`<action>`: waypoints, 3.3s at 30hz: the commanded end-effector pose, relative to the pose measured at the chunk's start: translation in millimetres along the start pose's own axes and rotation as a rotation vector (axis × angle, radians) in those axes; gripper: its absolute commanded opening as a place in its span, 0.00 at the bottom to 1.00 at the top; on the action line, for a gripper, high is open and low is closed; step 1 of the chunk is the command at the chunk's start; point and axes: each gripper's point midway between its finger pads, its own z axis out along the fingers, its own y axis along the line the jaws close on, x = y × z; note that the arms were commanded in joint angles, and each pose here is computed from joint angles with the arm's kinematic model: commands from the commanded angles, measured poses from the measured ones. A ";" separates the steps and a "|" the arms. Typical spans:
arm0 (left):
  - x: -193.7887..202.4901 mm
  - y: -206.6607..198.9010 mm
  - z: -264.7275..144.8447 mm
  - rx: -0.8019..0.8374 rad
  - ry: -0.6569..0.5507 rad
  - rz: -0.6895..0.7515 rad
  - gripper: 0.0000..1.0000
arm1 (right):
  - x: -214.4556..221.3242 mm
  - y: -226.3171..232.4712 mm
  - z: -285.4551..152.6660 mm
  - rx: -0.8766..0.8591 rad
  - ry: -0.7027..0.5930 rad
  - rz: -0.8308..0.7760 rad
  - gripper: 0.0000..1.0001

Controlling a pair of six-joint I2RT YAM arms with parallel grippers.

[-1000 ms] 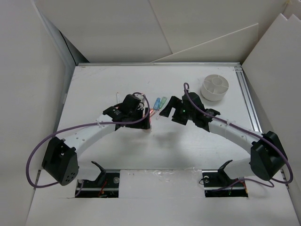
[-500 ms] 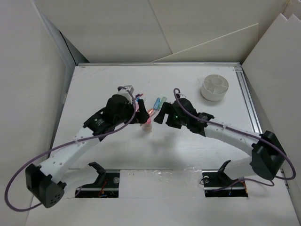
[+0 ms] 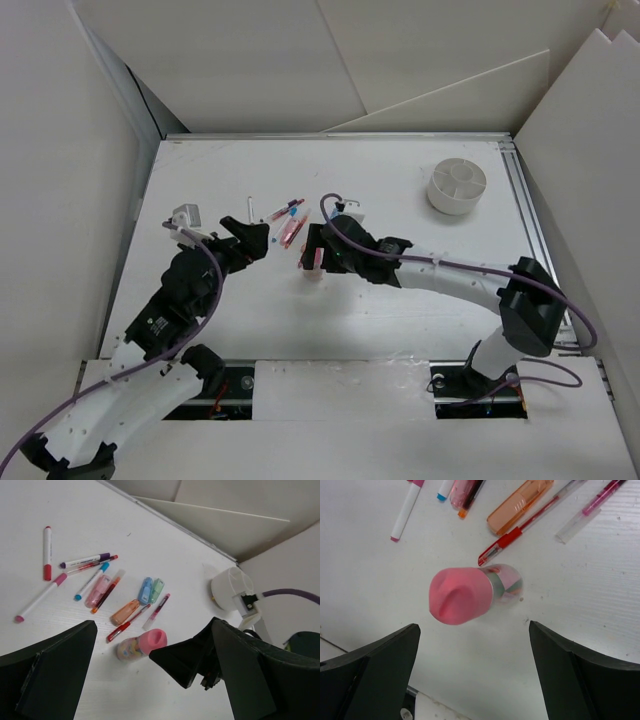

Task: Sort the stationery into containers
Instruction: Pick up the stationery from the center of the board, then place the stationery in the storage box.

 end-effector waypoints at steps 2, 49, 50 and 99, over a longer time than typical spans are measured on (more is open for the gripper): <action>6.1 15.2 11.5 -0.074 -0.022 -0.013 1.00 | -26.5 11.4 6.8 0.065 -0.104 -0.045 0.96; 124.6 16.4 62.3 0.125 0.237 0.098 1.00 | -370.4 -324.1 -105.2 0.730 -0.721 0.562 0.29; 123.1 14.5 63.8 0.127 0.236 0.107 1.00 | -370.4 -324.1 -105.2 0.730 -0.721 0.562 0.29; 125.1 30.9 65.5 0.012 0.280 0.146 0.82 | -323.9 -335.2 -80.2 0.769 -0.614 0.539 0.50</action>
